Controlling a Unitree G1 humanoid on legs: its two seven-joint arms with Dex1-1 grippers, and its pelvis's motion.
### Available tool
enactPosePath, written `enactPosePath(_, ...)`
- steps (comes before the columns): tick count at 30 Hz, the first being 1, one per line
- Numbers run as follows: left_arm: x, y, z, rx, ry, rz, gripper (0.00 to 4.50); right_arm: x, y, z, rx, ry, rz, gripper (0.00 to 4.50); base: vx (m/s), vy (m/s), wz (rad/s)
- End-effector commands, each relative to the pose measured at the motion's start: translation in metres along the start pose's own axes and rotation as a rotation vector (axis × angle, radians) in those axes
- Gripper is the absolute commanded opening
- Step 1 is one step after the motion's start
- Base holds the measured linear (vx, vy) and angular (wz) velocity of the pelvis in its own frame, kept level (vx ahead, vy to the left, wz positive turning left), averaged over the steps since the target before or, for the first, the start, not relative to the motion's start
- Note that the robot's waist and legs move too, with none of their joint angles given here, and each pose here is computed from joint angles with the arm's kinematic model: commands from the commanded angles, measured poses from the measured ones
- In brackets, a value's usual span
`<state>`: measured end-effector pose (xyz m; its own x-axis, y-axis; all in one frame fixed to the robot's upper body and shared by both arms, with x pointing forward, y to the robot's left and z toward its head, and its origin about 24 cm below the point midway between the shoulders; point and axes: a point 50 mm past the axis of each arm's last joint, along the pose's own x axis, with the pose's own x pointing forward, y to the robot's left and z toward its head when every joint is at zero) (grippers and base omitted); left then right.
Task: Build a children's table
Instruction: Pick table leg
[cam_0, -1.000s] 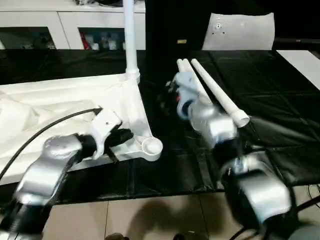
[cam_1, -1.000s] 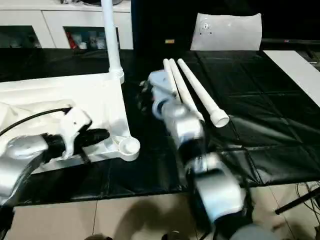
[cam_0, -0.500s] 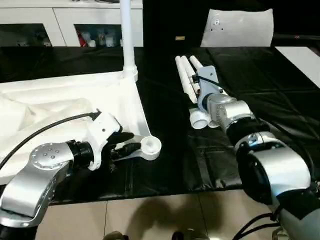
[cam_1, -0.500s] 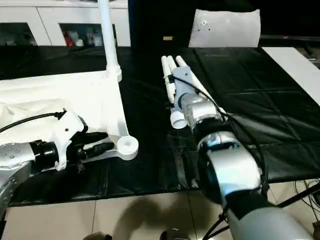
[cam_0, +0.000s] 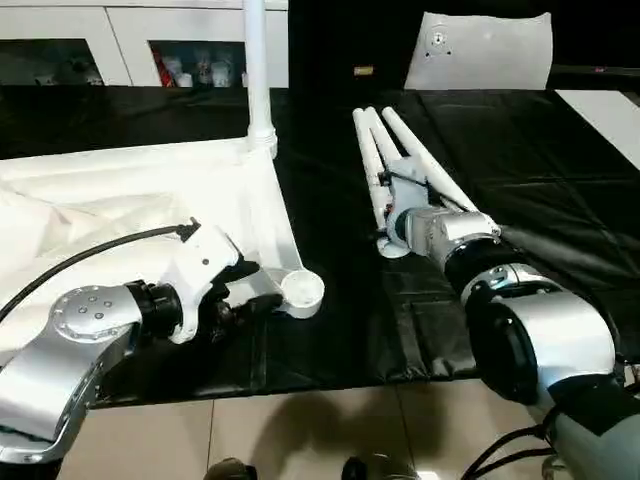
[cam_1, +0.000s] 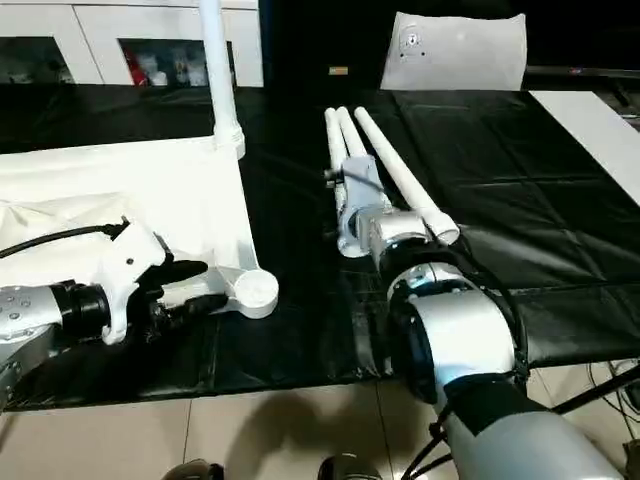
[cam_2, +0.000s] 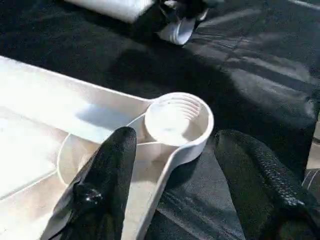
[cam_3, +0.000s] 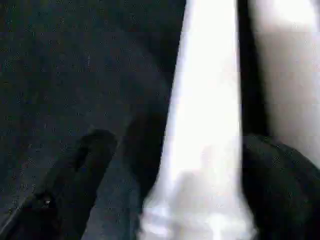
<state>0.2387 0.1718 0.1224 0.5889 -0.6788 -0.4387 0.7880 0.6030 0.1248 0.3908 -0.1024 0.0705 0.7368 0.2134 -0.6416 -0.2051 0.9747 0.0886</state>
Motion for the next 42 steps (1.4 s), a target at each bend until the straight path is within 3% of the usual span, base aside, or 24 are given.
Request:
enactPosePath(1, -0.001, -0.003, 0.0, 0.005, 0.008, -0.01, 2.88, 0.0, 0.001, -0.003, 0.027, 0.032, 0.014, 4.14, 0.0, 0.0, 0.0)
enactPosePath(6, -0.001, -0.004, 0.0, 0.009, 0.016, -0.017, 2.88, 0.0, 0.002, -0.01, 0.047, 0.08, 0.04, 3.71, 0.0, 0.0, 0.0)
enactPosePath(16, 0.001, -0.005, 0.0, 0.018, 0.012, -0.013, 2.88, 0.002, 0.003, -0.012, 0.073, 0.068, 0.045, 2.93, 0.0, 0.0, 0.0)
enactPosePath(23, 0.005, -0.004, -0.001, 0.008, -0.014, 0.003, 2.88, 0.004, 0.006, -0.016, 0.11, 0.049, 0.067, 2.85, 0.0, 0.0, 0.0)
enactPosePath(29, 0.015, 0.003, 0.0, -0.034, -0.076, 0.076, 2.88, 0.004, 0.012, -0.008, 0.155, -0.058, 0.14, 2.83, 0.0, 0.0, 0.0)
enactPosePath(33, 0.027, 0.018, 0.009, -0.06, -0.147, 0.209, 2.88, 0.004, 0.02, 0.0, 0.155, -0.248, 0.216, 2.82, 0.0, 0.0, 0.0)
enactPosePath(35, 0.031, 0.022, 0.012, -0.079, -0.172, 0.238, 2.88, 0.003, 0.02, -0.001, 0.146, -0.262, 0.224, 2.82, 0.0, 0.0, 0.0)
enactPosePath(37, 0.035, 0.026, 0.016, -0.097, -0.2, 0.27, 2.88, 0.002, 0.02, -0.003, 0.203, -0.29, 0.263, 2.81, 0.0, 0.0, 0.0)
enactPosePath(39, 0.039, 0.03, 0.02, -0.134, -0.226, 0.293, 2.88, -0.003, 0.017, -0.001, 0.267, -0.377, 0.325, 2.81, 0.0, 0.0, 0.0)
enactPosePath(40, 0.042, 0.034, 0.026, -0.167, -0.255, 0.31, 2.88, -0.009, 0.014, -0.001, 0.325, -0.475, 0.392, 2.81, 0.0, 0.0, 0.0)
enactPosePath(42, 0.044, 0.035, 0.029, -0.188, -0.278, 0.314, 2.88, -0.012, 0.013, -0.004, 0.353, -0.511, 0.431, 2.81, 0.0, 0.0, 0.0)
